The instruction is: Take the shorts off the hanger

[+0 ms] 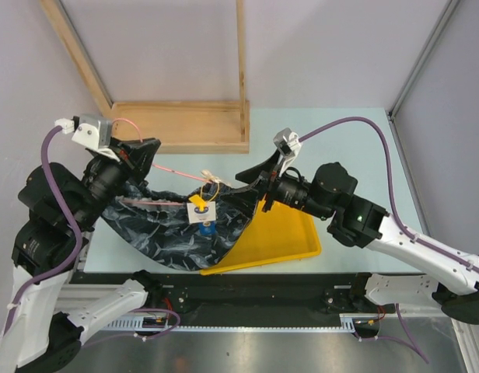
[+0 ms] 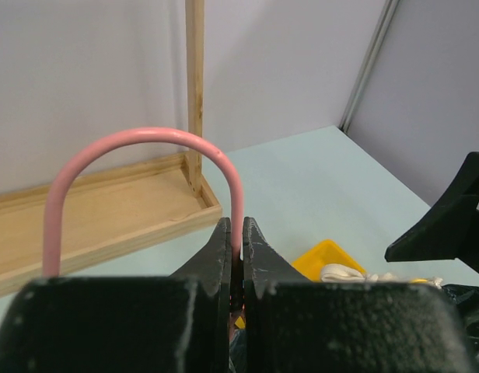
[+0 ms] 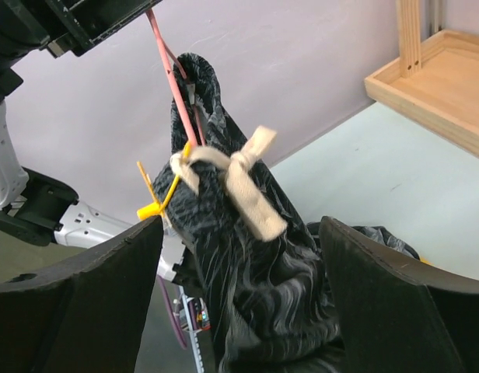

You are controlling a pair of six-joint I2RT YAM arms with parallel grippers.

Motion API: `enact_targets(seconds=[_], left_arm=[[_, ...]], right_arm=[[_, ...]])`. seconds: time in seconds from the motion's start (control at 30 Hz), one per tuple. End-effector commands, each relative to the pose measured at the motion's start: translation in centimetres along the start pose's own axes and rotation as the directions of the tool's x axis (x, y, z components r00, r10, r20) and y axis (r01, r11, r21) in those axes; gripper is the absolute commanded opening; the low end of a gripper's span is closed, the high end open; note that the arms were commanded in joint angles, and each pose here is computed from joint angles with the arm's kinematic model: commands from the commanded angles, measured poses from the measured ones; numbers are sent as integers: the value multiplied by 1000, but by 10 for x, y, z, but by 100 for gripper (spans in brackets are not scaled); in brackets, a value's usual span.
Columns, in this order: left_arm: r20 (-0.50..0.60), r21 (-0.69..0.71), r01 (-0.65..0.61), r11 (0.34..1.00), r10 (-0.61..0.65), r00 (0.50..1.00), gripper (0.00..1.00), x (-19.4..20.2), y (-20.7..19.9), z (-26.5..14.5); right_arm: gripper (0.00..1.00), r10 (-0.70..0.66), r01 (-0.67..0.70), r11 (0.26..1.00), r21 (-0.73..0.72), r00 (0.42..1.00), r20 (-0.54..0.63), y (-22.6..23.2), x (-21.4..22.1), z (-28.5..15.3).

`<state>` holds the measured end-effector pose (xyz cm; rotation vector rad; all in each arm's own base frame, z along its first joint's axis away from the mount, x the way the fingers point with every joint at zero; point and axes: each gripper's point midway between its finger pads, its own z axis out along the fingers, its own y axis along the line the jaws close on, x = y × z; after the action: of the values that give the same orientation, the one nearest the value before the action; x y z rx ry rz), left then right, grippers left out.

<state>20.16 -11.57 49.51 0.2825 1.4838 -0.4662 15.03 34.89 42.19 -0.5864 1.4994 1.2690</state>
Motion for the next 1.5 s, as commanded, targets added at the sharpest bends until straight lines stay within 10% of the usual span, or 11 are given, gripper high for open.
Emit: enact_targets(seconds=[0.0, 0.5, 0.73, 0.87, 1.47], left_arm=[[65, 42, 1, 999, -3, 998, 0, -14, -7, 1], [21, 50, 4, 999, -5, 1000, 0, 5, -8, -2], [44, 51, 31, 998, -33, 998, 0, -2, -9, -6], [55, 12, 58, 998, -59, 997, 0, -4, -2, -8], [296, -251, 304, 919, -226, 928, 0, -27, 54, -56]], right_arm=[[84, -16, 18, 1000, -26, 997, 73, 8, -23, 12], [59, -18, 24, 996, -83, 997, 70, 19, -25, 27], [33, -5, 11, 994, -113, 999, 49, 23, -20, 29], [0, -9, 14, 995, -95, 998, 58, 22, -24, 24], [0, -61, 47, 978, 205, 996, 65, -25, -31, -32]])
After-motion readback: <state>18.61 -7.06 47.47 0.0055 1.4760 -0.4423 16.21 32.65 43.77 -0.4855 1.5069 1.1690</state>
